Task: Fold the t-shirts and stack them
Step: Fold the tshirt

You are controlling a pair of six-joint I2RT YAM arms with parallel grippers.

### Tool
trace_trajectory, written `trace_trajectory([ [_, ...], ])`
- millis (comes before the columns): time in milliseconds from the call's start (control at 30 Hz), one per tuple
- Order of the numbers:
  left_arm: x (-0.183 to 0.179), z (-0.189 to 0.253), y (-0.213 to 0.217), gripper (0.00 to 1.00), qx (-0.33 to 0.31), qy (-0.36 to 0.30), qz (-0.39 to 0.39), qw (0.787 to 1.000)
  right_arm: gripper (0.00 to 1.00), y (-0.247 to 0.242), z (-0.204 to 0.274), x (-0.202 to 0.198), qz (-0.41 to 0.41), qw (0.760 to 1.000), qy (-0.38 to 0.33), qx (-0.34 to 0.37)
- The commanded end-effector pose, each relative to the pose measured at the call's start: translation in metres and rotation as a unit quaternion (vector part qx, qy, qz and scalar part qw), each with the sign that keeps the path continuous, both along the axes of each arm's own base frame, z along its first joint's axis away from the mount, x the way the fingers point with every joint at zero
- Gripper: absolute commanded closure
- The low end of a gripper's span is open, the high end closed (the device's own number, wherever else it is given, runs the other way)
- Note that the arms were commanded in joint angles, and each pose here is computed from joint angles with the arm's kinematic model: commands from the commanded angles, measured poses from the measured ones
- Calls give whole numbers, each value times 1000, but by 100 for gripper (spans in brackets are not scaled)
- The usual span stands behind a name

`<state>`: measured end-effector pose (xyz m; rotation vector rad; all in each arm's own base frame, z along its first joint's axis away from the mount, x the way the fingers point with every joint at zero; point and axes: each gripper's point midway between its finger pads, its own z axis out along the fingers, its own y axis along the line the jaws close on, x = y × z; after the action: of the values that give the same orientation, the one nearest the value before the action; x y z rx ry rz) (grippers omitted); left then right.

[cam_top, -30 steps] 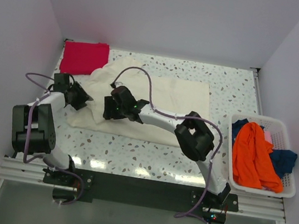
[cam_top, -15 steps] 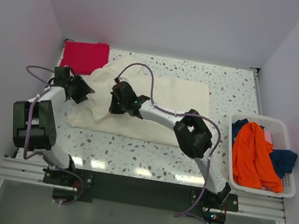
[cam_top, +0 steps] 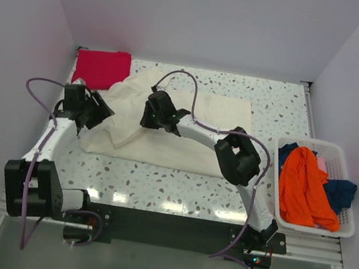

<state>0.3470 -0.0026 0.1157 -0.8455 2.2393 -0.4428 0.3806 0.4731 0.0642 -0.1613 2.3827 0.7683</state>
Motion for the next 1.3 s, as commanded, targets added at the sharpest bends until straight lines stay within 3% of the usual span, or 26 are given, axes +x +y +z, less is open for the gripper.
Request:
trace_trajectory([
  [0,-36,-20,-3,36,39,34,-3,999,76,-2,57,8,19,997,-69,11],
  [167,-71,-48,-23,38,44,67,-16,997,68,-17,60,16,26,994,-101,-32],
  [367,-84,-62,-41,44,23,74,-33,996,67,-21,62,20,36,991,-117,-54],
  [1267,-47,-53,-56,63,19,50,-59,997,66,-22,23,33,49,986,-110,-116],
])
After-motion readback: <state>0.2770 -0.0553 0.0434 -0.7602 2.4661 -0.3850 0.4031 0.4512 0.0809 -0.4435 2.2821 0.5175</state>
